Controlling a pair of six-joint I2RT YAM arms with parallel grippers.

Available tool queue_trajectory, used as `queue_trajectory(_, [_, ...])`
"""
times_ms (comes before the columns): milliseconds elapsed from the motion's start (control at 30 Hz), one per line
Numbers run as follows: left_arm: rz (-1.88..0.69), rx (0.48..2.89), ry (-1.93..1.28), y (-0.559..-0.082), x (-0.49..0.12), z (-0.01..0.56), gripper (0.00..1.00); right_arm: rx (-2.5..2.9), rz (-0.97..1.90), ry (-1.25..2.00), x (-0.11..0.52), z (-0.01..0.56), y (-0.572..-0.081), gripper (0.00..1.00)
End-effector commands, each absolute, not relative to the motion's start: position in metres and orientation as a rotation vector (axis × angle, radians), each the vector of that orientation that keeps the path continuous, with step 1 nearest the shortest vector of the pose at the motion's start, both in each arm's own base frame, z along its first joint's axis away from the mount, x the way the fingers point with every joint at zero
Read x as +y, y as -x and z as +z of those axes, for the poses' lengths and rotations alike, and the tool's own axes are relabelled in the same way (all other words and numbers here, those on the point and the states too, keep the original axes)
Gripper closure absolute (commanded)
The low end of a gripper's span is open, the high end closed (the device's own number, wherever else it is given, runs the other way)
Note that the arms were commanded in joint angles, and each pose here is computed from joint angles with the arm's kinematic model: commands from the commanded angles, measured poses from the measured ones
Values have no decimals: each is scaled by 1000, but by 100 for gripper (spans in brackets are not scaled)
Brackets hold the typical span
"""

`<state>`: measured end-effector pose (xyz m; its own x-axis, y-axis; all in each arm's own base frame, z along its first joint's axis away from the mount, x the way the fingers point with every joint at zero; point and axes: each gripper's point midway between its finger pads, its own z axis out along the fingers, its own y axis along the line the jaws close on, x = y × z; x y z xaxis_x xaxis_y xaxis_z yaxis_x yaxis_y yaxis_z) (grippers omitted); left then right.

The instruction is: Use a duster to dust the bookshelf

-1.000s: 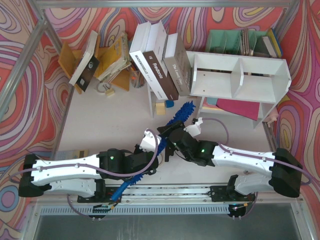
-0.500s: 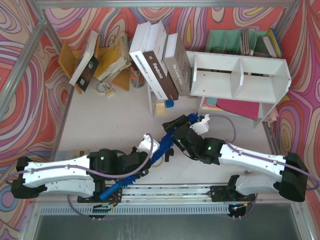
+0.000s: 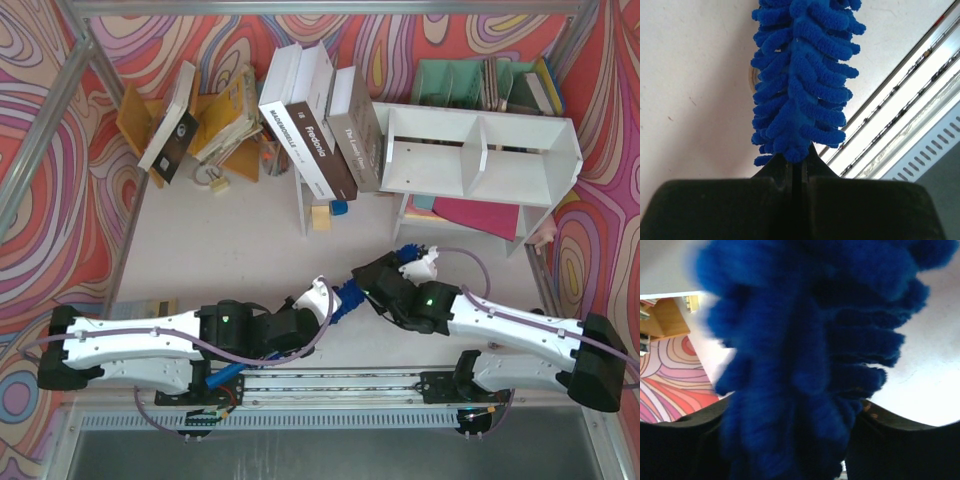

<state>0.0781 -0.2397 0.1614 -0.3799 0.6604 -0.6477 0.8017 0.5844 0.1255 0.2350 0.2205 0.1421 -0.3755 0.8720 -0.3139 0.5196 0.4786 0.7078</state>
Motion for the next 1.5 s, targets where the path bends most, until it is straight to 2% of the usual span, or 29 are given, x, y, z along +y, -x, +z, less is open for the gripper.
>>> queue_trajectory(0, [-300,2015,-1124,-93,-268,182,100,2007,595,-1217,195,130,-230,47])
queue_trajectory(133, [-276,1973,-1089,-103,-276,184,96,1949,560,-1233,178,132,-230,61])
queue_trajectory(167, [-273,1967,-1080,-105,-277,183,91,1934,548,-1240,173,133,-229,63])
queue_trajectory(267, [-265,1963,-1054,-110,-279,183,73,1885,529,-1271,159,134,-227,69])
queue_trajectory(300, [-257,1965,-1043,-112,-278,182,64,1872,515,-1282,153,133,-226,70])
queue_trajectory(500, [-241,1945,-924,-126,-273,195,14,1791,428,-1356,119,124,-216,72])
queue_trajectory(567, [-253,1937,-864,-129,-272,206,2,1759,404,-1375,110,123,-215,72])
queue_trajectory(833, [-320,1907,-676,-137,-258,231,2,1630,328,-1488,70,117,-210,73])
queue_trajectory(1000, [-308,1918,-653,-138,-250,222,2,1605,442,-1551,66,114,-225,77])
queue_trajectory(1467, [-266,1979,-679,-134,-250,196,2,1572,523,-1671,60,96,-273,74])
